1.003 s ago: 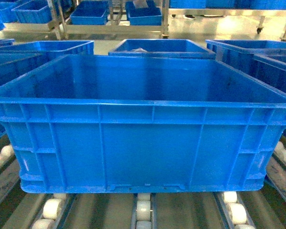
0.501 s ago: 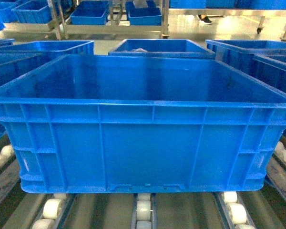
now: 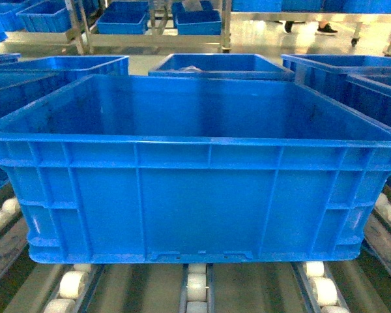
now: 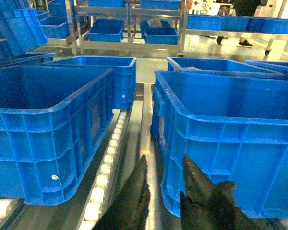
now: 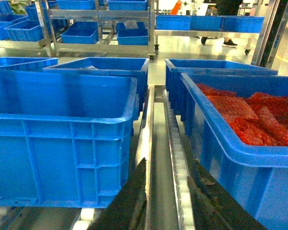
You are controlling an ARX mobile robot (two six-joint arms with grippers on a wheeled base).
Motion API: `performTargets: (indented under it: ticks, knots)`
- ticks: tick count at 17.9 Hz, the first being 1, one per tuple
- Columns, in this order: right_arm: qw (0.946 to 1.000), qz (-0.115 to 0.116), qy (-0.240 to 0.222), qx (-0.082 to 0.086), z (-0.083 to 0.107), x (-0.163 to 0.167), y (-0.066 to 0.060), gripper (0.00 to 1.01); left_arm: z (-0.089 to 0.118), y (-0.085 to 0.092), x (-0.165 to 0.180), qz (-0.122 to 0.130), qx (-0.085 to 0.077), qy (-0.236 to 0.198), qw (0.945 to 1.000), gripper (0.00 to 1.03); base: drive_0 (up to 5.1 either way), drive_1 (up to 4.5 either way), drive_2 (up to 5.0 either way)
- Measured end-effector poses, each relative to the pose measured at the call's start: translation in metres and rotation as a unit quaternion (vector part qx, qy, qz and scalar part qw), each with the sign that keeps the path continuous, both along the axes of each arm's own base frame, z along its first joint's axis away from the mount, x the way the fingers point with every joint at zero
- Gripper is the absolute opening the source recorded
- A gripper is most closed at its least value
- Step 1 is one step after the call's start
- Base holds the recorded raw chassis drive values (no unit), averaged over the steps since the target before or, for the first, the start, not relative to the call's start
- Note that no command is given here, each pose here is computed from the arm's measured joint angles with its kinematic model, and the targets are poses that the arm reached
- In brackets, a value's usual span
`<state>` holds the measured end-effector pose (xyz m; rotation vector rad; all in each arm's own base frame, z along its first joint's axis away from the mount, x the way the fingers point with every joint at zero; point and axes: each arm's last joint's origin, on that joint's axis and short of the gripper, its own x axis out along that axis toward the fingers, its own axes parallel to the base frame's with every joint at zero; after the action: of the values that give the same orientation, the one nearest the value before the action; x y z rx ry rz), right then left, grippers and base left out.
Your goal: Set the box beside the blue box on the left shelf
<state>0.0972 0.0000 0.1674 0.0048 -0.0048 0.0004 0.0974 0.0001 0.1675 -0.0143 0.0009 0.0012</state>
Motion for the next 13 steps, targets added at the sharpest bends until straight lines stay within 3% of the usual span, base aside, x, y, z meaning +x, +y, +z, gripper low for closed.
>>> performTargets:
  ticks: [4,8,10,13]
  knots:
    - [1.0000,0.000,0.000,0.000,0.0000,0.0000,0.0000,0.67,0.0000,0.0000,0.0000,0.000,0.000,0.000,1.0000,0.63,0.0,0.00,0.0]
    - [1.0000,0.000,0.000,0.000,0.0000,0.0000,0.0000,0.81,0.0000,0.0000,0.0000,0.000,0.000,0.000,1.0000,0.77,0.0,0.00,0.0]
    - [1.0000,0.000,0.000,0.000,0.0000,0.0000,0.0000,1.00,0.0000,0.0000,0.0000,0.000,0.000,0.000,1.0000,0.97,0.0,0.00,0.0]
    - [1.0000,0.000,0.000,0.000,0.0000,0.0000,0.0000,0.98,0.0001,0.0000,0.0000,0.000,0.001,0.000,1.0000,0.98,0.0,0.00,0.0]
